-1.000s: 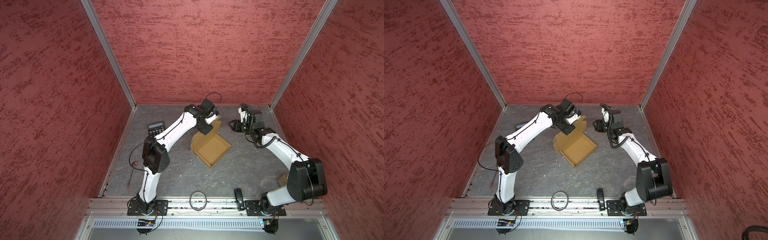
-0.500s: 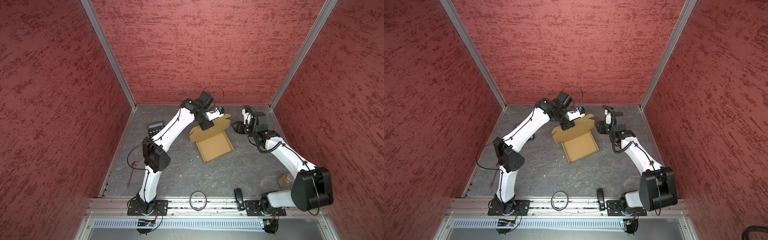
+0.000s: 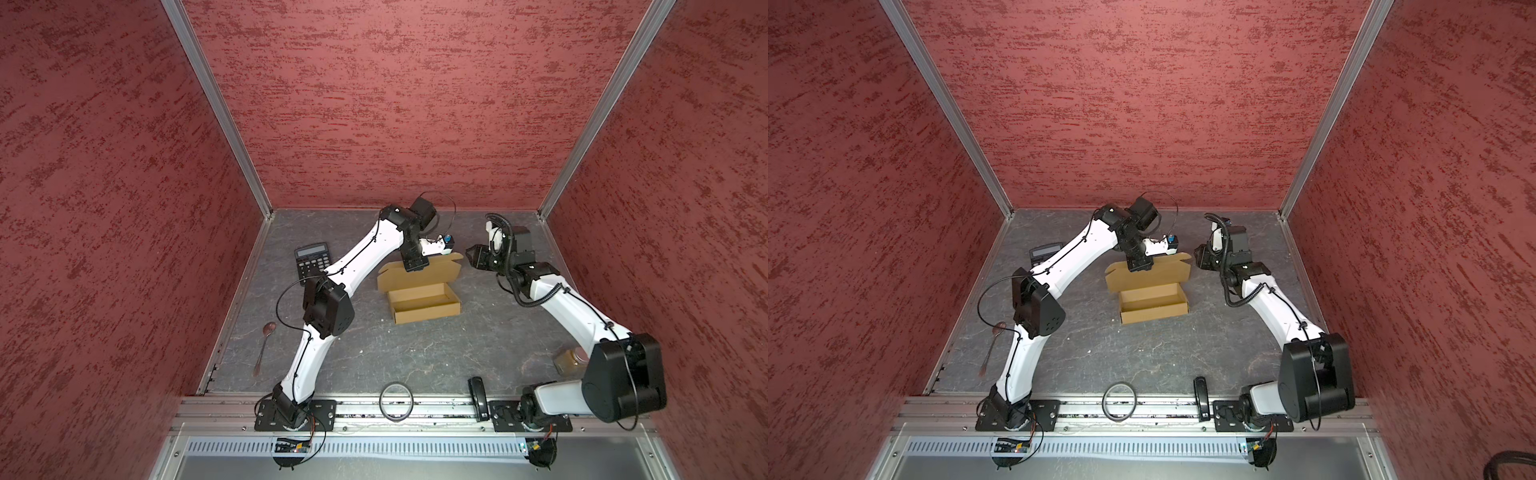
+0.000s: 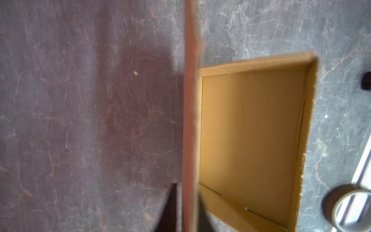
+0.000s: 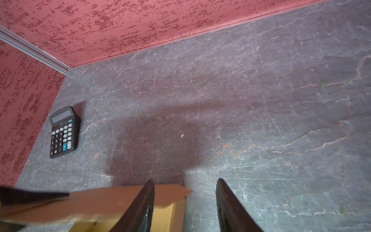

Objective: Fold the paper box

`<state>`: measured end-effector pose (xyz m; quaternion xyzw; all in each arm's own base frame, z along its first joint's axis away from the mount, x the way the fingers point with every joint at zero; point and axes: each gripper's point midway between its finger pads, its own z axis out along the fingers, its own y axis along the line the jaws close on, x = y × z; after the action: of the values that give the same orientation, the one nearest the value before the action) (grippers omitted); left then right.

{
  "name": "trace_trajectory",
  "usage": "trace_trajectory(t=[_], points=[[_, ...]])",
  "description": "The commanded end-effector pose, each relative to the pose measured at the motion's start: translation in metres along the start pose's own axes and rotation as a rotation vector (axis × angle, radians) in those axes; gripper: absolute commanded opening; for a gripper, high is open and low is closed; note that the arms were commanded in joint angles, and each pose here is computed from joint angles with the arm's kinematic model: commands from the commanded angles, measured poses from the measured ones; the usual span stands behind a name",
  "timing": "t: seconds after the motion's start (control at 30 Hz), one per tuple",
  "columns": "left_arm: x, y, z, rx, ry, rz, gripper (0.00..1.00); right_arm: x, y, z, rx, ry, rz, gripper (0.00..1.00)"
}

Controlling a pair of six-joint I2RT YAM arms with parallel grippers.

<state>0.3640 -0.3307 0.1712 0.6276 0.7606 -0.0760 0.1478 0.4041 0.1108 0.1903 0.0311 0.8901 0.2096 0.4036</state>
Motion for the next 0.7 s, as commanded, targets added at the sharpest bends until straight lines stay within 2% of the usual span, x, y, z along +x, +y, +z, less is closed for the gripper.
trace_trajectory(t=[0.0,0.07,0.3,0.67], points=[[-0.010,0.003,-0.003,-0.028,-0.034,0.022,0.34,-0.006,-0.006,-0.002,0.019,-0.032,0.011,0.51],[-0.011,0.006,-0.005,-0.045,-0.044,0.015,0.41,-0.006,-0.005,-0.002,0.013,-0.032,0.009,0.51],[-0.011,0.003,-0.013,-0.089,-0.037,-0.003,0.53,-0.004,-0.002,-0.001,-0.012,-0.033,0.009,0.51],[-0.010,0.017,-0.030,-0.219,-0.050,-0.068,0.64,-0.002,0.001,-0.007,-0.032,-0.039,0.004,0.51]])
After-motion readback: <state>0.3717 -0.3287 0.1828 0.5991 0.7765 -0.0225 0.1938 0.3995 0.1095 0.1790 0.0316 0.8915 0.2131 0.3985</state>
